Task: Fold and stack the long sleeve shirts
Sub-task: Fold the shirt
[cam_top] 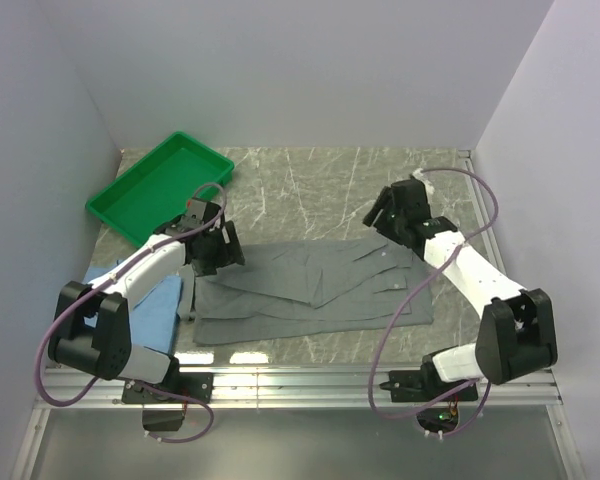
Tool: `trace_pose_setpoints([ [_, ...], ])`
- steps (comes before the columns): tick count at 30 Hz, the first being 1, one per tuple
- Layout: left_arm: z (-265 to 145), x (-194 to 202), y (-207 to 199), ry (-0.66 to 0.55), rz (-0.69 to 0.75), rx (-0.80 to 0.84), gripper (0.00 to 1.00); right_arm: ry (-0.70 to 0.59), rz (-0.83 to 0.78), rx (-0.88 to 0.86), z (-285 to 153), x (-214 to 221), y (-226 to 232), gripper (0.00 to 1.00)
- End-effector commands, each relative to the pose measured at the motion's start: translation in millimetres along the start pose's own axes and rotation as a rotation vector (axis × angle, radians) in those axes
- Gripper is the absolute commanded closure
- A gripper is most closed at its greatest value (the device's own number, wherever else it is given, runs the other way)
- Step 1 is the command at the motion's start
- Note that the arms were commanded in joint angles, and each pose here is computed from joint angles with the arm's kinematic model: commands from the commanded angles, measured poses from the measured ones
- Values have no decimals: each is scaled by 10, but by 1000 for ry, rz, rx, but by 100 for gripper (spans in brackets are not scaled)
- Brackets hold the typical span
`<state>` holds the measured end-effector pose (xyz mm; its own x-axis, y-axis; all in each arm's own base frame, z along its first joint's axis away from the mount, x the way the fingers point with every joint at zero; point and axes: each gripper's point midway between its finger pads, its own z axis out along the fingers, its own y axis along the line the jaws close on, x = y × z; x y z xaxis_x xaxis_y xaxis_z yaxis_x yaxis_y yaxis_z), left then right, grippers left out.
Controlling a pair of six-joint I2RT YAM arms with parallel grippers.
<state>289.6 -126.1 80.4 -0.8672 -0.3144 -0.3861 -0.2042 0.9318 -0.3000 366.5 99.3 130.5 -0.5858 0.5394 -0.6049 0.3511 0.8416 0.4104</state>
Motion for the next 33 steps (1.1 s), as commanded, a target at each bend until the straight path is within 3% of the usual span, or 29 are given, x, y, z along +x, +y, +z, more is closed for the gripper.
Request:
trace_pose_setpoints([
  [1,-43,-103,-54,-68,-56,22,18,91,-177,-321,-410,201,720,32],
  [3,7,-104,-54,-71,-84,19,21,231,-230,-541,-625,558,1084,38],
  [8,154,-43,-37,-54,-139,14,39,521,-364,-857,-872,1449,1704,44],
  [13,294,45,32,-35,-187,-7,56,805,-512,-905,-808,2189,1780,45],
  [18,471,185,289,3,-284,-68,60,979,-546,-802,-536,2648,1407,46],
  [25,636,292,540,37,-377,-112,61,1067,-533,-645,-340,2754,756,46],
  [33,756,168,490,57,-395,-101,62,1014,-460,-588,-332,2448,296,47],
])
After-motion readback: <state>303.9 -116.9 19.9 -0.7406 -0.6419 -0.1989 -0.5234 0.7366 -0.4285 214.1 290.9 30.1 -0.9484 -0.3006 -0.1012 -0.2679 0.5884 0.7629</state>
